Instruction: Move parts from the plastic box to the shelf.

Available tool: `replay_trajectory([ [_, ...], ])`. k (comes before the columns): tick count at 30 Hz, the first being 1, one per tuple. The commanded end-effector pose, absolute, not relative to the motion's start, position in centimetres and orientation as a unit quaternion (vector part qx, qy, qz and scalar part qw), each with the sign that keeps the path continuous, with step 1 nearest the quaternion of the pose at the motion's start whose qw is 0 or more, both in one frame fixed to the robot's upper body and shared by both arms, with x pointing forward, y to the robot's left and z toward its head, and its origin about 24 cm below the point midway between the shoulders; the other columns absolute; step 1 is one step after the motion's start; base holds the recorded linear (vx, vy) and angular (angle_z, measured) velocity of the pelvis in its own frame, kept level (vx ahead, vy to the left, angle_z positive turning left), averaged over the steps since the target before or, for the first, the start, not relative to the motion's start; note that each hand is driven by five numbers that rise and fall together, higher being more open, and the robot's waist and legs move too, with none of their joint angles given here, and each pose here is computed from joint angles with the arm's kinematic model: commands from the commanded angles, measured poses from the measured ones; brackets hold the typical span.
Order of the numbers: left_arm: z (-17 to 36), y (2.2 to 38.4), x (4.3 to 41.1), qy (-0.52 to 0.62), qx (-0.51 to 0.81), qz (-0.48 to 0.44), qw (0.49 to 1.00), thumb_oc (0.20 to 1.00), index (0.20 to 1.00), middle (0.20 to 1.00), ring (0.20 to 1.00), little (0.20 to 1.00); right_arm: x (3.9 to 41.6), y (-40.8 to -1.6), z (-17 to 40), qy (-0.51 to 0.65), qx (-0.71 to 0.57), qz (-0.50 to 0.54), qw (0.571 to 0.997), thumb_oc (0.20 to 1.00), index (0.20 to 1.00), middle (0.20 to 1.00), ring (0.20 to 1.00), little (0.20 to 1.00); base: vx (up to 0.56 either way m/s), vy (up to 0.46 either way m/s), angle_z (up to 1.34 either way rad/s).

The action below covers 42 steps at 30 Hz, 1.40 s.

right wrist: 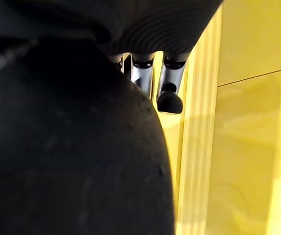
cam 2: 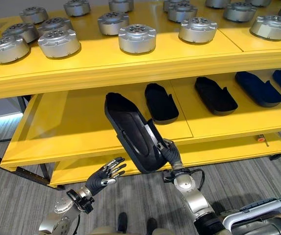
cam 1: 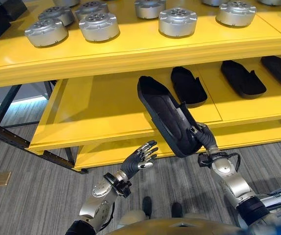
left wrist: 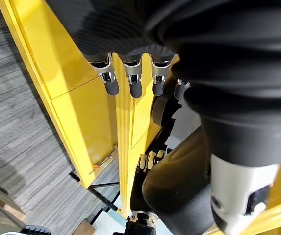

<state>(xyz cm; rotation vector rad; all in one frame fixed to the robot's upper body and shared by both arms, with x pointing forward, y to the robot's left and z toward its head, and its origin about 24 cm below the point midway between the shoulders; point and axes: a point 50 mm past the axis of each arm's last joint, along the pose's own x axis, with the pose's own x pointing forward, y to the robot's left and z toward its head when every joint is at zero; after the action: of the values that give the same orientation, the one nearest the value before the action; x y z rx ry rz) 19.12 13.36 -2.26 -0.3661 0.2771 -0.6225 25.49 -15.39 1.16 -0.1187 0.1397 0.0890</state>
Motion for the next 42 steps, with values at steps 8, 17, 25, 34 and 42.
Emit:
replay_trajectory([
  [8,-0.5,13.1,20.7,0.091,-0.169,-0.334,0.923,1.000,1.000,1.000,1.000,1.000,27.3,-12.4,4.7,-0.013,-0.010,0.081,0.997,0.200,0.200,0.200,0.200,0.200,0.05,-0.074,0.13],
  [17,0.6,11.4,22.1,0.060,-0.169,-0.356,0.917,1.000,1.000,1.000,1.000,1.000,28.0,-13.2,5.0,-0.025,-0.032,0.073,0.997,0.200,0.200,0.200,0.200,0.200,0.04,0.198,0.44],
  [25,1.6,11.2,22.6,0.040,-0.160,-0.389,0.906,1.000,1.000,1.000,1.000,1.000,27.3,-15.8,5.3,-0.037,-0.020,0.000,0.999,0.200,0.200,0.200,0.200,0.200,0.10,0.407,-0.04],
  [34,1.3,12.4,22.1,0.066,-0.167,-0.376,0.909,1.000,1.000,1.000,1.000,1.000,27.3,-16.5,4.6,-0.019,0.005,-0.036,0.999,0.200,0.200,0.200,0.200,0.200,0.07,0.213,-0.12],
  [42,1.8,12.3,22.3,0.057,-0.140,-0.380,0.913,1.000,1.000,1.000,1.000,1.000,29.1,-15.4,5.7,-0.033,0.005,-0.036,0.999,0.200,0.200,0.200,0.200,0.200,0.03,-0.124,-0.21],
])
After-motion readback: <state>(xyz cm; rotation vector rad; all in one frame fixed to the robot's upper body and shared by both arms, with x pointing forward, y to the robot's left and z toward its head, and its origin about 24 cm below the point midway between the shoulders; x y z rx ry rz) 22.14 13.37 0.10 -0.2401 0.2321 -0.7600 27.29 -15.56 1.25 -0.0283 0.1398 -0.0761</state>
